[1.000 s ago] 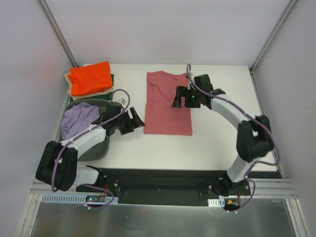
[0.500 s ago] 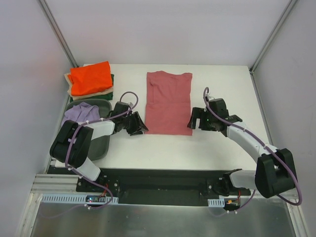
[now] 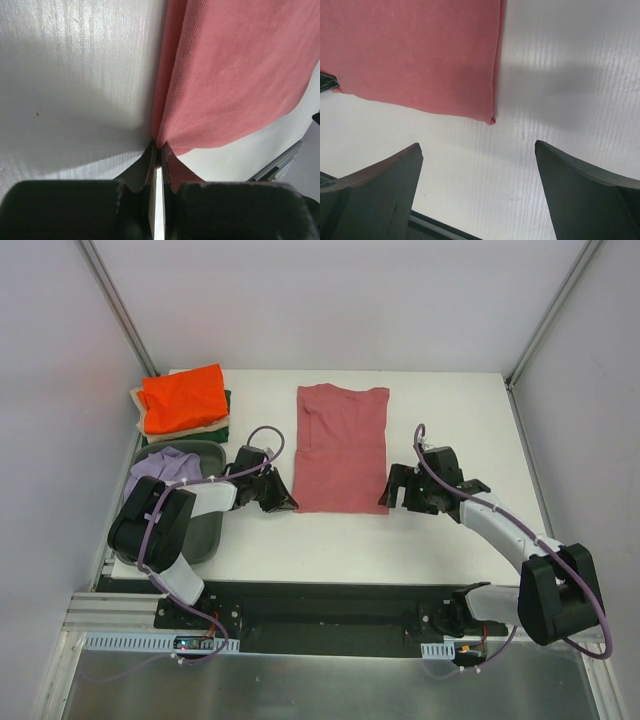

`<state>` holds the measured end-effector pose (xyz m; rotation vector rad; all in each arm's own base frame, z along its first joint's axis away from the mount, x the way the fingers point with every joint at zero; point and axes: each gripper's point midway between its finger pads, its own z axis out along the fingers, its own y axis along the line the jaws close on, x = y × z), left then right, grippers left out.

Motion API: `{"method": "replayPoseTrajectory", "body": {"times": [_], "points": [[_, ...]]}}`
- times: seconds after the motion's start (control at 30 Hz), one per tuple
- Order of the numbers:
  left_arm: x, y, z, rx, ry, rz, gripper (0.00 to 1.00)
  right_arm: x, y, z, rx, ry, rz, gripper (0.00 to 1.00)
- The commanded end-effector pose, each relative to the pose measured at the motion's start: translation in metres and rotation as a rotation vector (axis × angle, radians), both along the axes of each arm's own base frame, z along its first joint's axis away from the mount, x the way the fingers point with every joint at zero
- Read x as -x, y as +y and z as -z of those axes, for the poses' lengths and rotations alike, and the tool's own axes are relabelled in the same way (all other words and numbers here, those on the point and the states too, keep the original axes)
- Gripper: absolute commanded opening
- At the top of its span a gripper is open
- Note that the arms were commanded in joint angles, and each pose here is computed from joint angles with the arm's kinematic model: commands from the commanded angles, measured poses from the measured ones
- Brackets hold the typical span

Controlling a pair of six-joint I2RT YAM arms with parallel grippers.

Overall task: Fold and stack the t-shirts
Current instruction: Grab one side of the 2/3 rectangular tshirt with both arms

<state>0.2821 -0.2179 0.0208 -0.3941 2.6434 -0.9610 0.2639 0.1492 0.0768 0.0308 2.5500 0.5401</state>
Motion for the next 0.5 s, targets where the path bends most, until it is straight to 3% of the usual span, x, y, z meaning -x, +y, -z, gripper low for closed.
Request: {"method": "replayPoseTrajectory", "body": {"times": [0.0,0.13,0.47], "points": [[0.001,0.005,0.005,-0.045,-0.013,-0.004,0.00,0.011,0.008,0.004,-0.062,0.056,-0.001,0.98],[0.000,0.005,0.002,-0.045,-0.027,-0.002,0.00,0.012,0.017,0.017,-0.105,0.110,0.003,0.94],[0.001,0.007,0.000,-0.049,-0.031,-0.011,0.00,0.006,0.023,0.050,-0.098,0.240,0.057,0.54]]}}
